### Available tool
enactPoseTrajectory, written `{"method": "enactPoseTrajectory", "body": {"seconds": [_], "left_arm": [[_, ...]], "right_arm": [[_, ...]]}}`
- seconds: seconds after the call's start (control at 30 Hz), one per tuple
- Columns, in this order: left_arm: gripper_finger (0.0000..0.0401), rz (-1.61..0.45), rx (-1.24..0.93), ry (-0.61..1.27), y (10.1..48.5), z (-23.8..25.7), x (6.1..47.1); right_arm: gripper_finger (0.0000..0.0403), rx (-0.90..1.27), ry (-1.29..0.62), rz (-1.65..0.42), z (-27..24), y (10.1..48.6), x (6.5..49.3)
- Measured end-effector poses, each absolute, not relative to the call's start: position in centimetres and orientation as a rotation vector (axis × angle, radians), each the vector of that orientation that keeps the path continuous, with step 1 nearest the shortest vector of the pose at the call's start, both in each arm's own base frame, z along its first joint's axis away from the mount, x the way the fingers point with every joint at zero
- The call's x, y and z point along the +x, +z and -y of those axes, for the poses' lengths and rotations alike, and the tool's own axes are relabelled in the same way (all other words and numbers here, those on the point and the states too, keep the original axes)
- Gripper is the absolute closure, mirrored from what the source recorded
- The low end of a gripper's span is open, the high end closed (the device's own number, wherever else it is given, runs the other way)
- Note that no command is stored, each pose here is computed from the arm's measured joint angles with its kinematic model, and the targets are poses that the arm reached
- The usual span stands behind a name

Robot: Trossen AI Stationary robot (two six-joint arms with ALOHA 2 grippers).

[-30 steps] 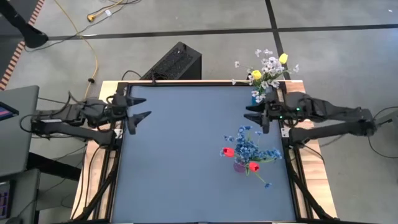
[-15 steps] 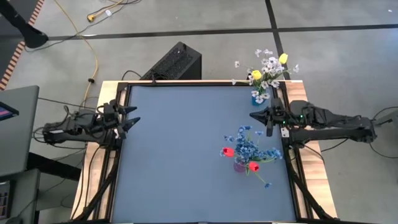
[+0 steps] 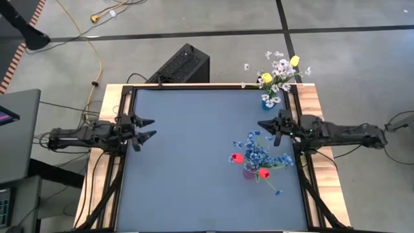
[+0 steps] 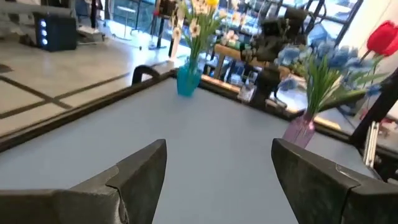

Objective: Sort flowers into vase by color
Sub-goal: Return to Home Position

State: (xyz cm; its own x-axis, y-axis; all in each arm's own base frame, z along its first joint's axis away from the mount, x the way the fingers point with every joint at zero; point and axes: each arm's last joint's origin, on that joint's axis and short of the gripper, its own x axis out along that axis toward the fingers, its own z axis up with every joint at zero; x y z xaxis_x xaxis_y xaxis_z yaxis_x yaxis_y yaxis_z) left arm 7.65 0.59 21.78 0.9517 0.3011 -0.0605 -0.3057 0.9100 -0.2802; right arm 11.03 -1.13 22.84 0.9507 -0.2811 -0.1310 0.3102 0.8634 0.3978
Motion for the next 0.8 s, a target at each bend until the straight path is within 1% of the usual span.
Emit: {"method": "enactPoseTrajectory", "body": {"seconds": [0.1, 0.2, 0.27, 0.37, 0.5, 0.7, 0.8], "left_arm": [[0.0122, 0.022, -0.325, 0.312, 21.2, -0.6, 8.1], [0.0122, 0.026, -0.360, 0.312, 19.6, -0.5, 8.7], [0.0122, 0.054, -0.395, 0.307, 18.7, -0.5, 9.1], [0.0122, 0.057, -0.417, 0.297, 17.3, -0.5, 9.6], [0.0122, 0.071, -0.392, 0.294, 17.3, -0.4, 9.9], [0.0122, 0.034, -0.436, 0.325, 16.8, -0.5, 10.0], [0.0122, 0.033, -0.425, 0.352, 16.8, -0.6, 10.0]], "right_arm": [[0.0386, 0.397, -0.304, -0.031, 1.2, 21.1, 11.4], [0.0386, 0.364, -0.303, -0.040, 1.2, 18.9, 11.6], [0.0386, 0.336, -0.284, -0.029, 1.2, 18.2, 11.6], [0.0386, 0.292, -0.228, -0.029, 1.1, 18.1, 11.4], [0.0386, 0.242, -0.194, -0.061, 1.2, 17.9, 11.2], [0.0386, 0.215, -0.155, -0.049, 1.3, 18.1, 11.0], [0.0377, 0.204, -0.157, -0.057, 1.4, 18.0, 11.1]]}}
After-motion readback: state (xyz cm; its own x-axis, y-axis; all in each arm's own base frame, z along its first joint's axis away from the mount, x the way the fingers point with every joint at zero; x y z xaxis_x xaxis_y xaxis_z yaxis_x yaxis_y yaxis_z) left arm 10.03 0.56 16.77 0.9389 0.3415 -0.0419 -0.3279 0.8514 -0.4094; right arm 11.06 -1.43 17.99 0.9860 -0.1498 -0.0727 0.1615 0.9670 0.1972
